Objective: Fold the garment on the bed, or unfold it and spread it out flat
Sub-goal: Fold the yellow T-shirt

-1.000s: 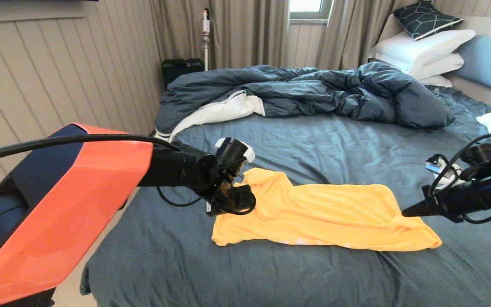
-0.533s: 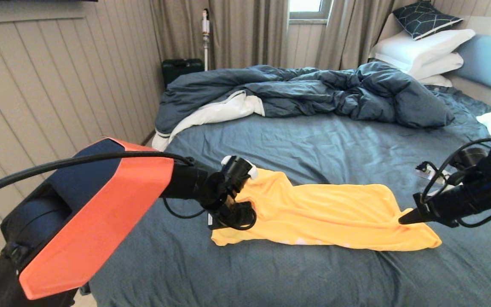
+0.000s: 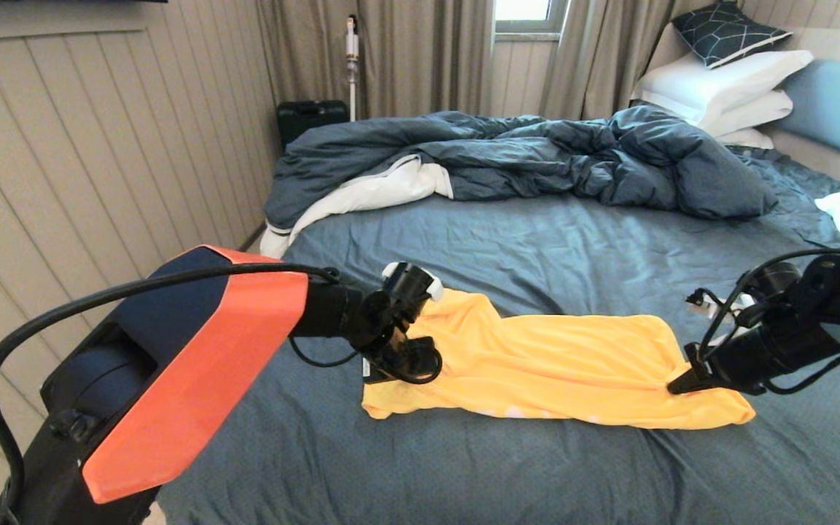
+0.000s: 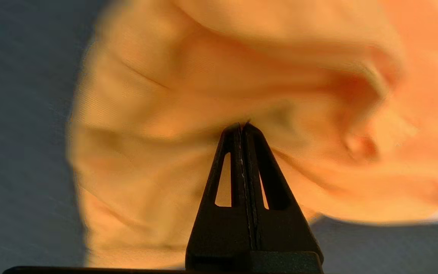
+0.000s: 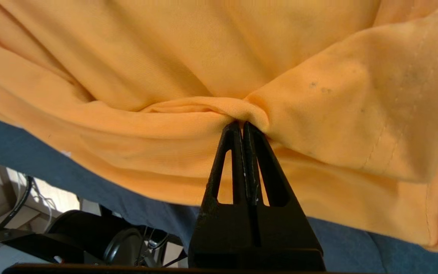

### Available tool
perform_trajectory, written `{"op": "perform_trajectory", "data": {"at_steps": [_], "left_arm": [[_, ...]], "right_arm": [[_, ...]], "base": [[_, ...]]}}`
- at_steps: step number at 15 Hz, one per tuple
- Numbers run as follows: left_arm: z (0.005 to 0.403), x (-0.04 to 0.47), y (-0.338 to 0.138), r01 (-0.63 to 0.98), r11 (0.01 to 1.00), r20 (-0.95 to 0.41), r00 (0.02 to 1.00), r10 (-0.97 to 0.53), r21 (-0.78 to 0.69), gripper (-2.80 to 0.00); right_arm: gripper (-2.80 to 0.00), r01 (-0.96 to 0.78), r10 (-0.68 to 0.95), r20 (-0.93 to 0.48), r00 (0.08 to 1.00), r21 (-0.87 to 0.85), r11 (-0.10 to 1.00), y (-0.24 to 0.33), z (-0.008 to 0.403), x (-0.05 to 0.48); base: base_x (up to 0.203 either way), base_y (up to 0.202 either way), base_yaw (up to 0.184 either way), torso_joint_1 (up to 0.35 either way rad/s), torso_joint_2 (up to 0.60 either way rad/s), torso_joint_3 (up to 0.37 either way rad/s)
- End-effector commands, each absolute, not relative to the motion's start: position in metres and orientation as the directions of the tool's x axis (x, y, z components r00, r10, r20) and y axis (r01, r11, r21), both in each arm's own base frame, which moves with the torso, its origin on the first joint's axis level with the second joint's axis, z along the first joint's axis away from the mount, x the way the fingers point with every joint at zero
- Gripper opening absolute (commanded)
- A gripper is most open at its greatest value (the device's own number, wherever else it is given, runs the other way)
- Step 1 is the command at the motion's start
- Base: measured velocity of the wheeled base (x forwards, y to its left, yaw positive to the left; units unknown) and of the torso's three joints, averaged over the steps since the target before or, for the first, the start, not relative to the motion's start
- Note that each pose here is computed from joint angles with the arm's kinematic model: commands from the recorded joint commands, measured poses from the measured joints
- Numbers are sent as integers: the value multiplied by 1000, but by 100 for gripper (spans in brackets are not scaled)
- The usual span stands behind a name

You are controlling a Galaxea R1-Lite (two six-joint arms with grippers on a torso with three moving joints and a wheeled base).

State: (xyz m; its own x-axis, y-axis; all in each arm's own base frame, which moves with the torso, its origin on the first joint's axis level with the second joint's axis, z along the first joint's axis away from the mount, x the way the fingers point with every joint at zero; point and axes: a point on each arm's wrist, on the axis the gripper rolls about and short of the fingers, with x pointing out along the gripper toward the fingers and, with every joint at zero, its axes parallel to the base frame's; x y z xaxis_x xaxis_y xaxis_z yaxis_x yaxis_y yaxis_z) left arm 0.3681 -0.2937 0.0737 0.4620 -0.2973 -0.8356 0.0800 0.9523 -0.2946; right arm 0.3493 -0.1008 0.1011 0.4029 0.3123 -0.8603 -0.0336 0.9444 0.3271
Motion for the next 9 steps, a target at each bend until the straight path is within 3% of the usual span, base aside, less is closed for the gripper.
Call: {"op": "perform_trajectory", "data": {"at_steps": [1,9], "left_arm": [[69,369,-292,67,955,-843,455,-287,-289,-280],[66,369,-289,53,957,-852,443,-277,-283,-280]], "right_arm": [[-280,-42,316,-862,396,327,944,-99,97,355],[-280,9,257,-859,442,291,957,-110,91,391]], "base": [[0,0,0,0,0,0],[0,0,0,0,0,0]]}}
